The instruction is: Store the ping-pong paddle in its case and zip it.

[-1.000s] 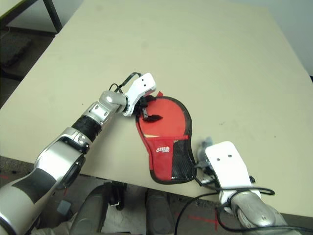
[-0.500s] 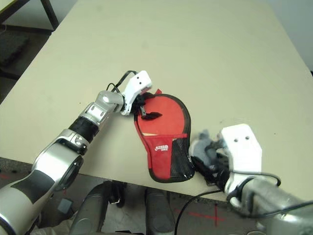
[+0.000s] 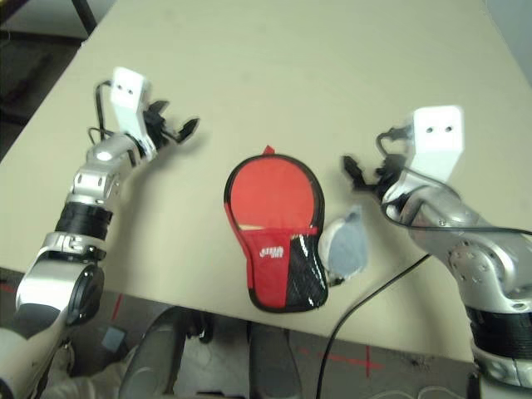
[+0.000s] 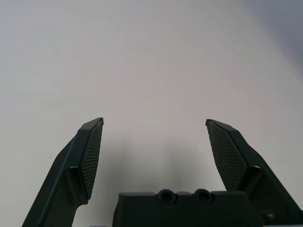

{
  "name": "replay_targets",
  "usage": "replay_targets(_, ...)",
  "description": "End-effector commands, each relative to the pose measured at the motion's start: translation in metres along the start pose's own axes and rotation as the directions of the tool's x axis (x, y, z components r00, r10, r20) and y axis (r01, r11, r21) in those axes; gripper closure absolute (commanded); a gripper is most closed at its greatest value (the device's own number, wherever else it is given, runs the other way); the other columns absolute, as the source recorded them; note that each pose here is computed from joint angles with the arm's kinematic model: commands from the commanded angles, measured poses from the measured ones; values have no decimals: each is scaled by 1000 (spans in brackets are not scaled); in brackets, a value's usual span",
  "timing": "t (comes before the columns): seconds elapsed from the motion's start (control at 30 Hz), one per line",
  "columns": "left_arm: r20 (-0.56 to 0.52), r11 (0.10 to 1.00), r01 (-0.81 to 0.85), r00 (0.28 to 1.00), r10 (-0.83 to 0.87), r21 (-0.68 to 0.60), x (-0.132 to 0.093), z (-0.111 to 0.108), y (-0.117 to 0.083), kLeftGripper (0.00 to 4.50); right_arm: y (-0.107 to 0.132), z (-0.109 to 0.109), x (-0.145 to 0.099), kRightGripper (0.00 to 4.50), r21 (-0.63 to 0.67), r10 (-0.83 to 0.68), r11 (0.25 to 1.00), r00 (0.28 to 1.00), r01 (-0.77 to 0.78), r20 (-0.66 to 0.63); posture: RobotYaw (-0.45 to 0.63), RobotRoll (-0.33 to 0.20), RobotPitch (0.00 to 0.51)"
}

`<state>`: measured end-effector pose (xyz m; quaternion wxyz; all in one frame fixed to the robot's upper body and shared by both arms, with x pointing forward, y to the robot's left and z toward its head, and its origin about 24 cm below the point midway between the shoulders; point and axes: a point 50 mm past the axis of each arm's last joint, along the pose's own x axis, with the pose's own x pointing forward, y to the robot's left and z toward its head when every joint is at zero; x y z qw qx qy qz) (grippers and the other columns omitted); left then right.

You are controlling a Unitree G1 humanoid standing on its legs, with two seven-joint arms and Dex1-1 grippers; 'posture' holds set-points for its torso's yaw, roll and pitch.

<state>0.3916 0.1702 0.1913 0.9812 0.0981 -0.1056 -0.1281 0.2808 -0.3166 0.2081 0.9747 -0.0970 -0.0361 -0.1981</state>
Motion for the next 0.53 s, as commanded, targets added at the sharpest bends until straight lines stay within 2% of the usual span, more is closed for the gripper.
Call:
replay_targets(0.03,-22,996,-86,996,86,21,-12,-18,13,0,-40,-13,3,40,-76,-224,971,974,225,26,-46,0,176)
replay_targets(0.1,-52,992,-120,991,122,31,-21,-30,22,0,-61,-26,3,40,-79,-334,941,942,330,-32,-42,0,176)
replay_targets(0.27,-94,986,-163,982,164,25,-26,-43,26,0,-91,-54,3,40,-70,-438,899,888,432,-141,-23,0,172)
replay_targets(0.43,-134,983,-181,974,183,25,-29,-54,27,0,-105,-57,8,40,-53,-480,877,874,477,-80,-23,0,165)
replay_targets(0.53,-146,983,-181,972,183,22,-28,-57,26,0,-105,-57,11,40,-41,-440,898,896,439,-61,-36,0,161)
